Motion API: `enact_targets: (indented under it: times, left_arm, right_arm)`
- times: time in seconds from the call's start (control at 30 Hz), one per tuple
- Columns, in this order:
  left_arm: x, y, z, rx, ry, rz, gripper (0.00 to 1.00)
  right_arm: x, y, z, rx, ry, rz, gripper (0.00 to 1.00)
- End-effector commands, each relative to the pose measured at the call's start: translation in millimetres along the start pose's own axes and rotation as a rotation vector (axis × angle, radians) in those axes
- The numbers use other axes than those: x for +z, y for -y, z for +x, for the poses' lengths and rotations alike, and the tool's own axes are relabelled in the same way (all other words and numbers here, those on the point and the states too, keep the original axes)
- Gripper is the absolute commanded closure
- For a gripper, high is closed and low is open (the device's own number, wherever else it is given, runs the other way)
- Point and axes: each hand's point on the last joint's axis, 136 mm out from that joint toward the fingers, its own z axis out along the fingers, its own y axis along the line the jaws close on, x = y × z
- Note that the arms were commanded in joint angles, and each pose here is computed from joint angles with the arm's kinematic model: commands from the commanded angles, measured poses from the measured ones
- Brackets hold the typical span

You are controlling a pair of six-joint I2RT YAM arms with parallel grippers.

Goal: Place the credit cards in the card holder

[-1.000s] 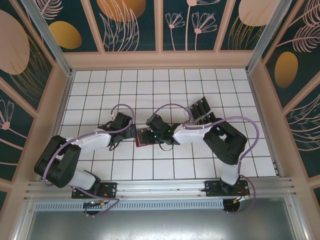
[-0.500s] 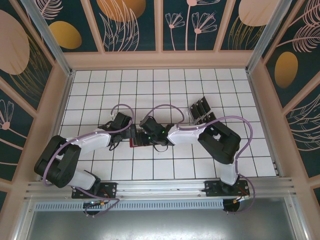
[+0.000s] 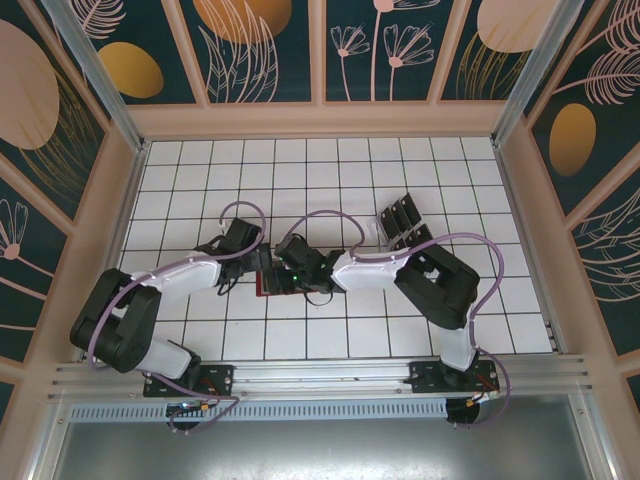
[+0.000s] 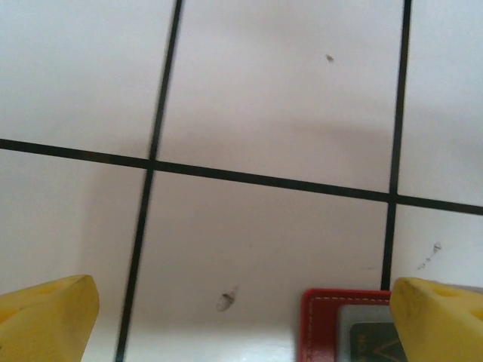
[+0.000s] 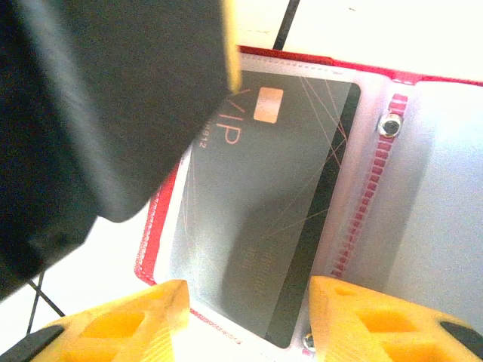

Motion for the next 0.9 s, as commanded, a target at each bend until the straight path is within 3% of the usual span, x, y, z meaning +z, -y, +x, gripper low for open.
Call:
enact_targets:
  times: [0.0,0.3,0.87]
  left_arm:
    - [-13,-17,2,0.007,-0.009,-0.058,0.01]
    - [-12,-41,44,-0.016,-0.103,-0.105,0.01]
    - [-2,-45,78,-0.059,-0.173,-0.071,0.01]
  right_arm:
    - [4,4,4,-0.009,-0.009,0.024,0.54]
    - [4,7,7,0.002,-0.003,0.01,0.54]
    - [2,5,6,0.007,-0.004,-0.016,0.54]
